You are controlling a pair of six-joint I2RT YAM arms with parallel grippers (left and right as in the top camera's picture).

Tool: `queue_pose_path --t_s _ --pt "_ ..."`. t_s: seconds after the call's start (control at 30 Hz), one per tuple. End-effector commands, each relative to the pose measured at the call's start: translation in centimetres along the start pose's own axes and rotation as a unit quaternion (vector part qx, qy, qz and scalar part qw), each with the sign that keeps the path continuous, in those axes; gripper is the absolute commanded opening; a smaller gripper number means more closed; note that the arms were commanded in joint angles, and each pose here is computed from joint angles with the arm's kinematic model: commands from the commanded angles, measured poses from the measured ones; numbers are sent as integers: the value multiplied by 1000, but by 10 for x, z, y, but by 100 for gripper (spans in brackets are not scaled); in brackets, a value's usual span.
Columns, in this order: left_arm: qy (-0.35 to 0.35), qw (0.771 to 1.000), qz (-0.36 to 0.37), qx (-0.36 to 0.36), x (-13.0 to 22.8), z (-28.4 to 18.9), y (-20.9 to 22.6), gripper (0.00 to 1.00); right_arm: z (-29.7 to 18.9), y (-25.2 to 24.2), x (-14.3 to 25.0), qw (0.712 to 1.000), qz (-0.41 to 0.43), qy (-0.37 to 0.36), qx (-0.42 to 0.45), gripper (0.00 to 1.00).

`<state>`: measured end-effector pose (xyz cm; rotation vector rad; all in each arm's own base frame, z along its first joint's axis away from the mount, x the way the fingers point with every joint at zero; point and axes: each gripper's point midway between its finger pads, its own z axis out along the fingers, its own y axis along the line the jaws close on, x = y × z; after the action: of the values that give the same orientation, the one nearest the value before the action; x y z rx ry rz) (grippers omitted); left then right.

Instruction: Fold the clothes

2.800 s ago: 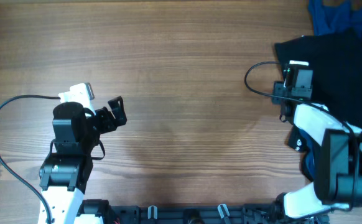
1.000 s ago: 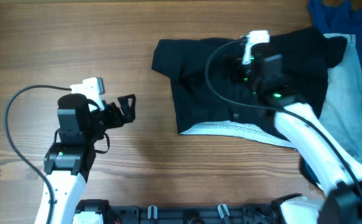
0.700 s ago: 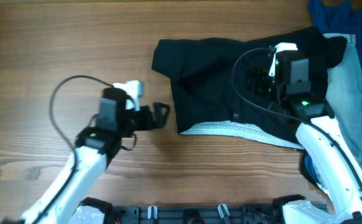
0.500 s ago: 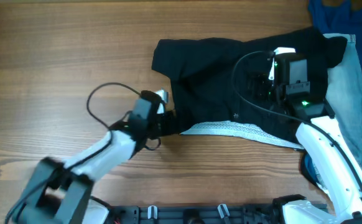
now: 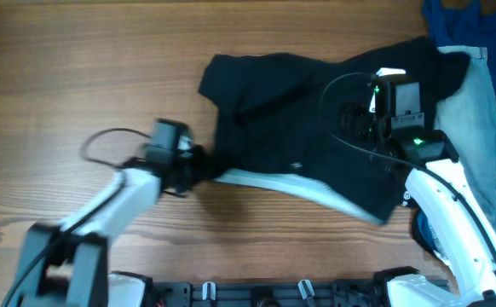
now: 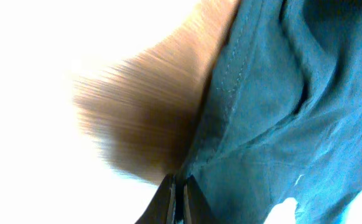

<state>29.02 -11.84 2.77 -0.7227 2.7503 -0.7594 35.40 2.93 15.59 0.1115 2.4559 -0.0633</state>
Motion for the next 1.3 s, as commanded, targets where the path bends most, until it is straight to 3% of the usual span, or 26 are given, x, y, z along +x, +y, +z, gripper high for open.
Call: queue_pose_path --t_s 0.0,0.07,0.1,0.13,0.17,0.27,0.4,0.63,0.77,0.87,1.0,1.03,1.07,1.13,1.17,1.2,1.27 --pt "-251 967 37 -14 -150 -141 21 4 -5 -7 -2 1000 12 -8 15 100" --pt "-311 950 1 -4 -186 -197 33 9 -5 -6 -2 999 30 -6 14 100" --pt "-317 948 -11 17 -192 -217 35 60 -5 -6 -1 999 37 -4 13 100" --pt "-308 950 -15 39 -190 -222 34 100 -5 -3 0 999 37 -2 6 100" --pt "-269 960 -30 68 -175 -217 33 100 -5 4 2 999 36 4 -14 100" --pt "-100 987 -128 19 -101 -168 60 100 -3 23 21 996 36 49 -70 100" --pt "33 984 -166 -56 -30 -123 86 100 -7 60 60 972 49 149 -173 100" --pt "161 962 -196 -103 64 -81 112 100 12 92 118 921 75 287 -252 100" --pt "181 955 -205 -112 86 -72 124 100 35 103 137 904 85 328 -259 91" --pt "176 957 -202 -110 90 -64 130 87 54 112 149 898 89 346 -257 81" --pt "162 962 -194 -104 86 -56 134 68 80 107 154 907 112 343 -219 57" --pt "155 964 -190 -102 83 -55 134 68 88 104 149 915 116 328 -204 48" --pt "142 968 -183 -96 76 -52 133 63 96 102 140 925 112 303 -199 30" --pt "121 974 -172 -87 65 -49 132 41 100 102 121 934 112 268 -207 7" --pt "106 978 -164 -81 57 -46 130 17 100 100 114 936 115 261 -208 4" --pt "90 981 -155 -74 48 -44 129 5 97 95 105 937 122 253 -206 4" --pt "61 986 -142 -55 31 -41 123 4 87 77 89 942 146 240 -185 4"
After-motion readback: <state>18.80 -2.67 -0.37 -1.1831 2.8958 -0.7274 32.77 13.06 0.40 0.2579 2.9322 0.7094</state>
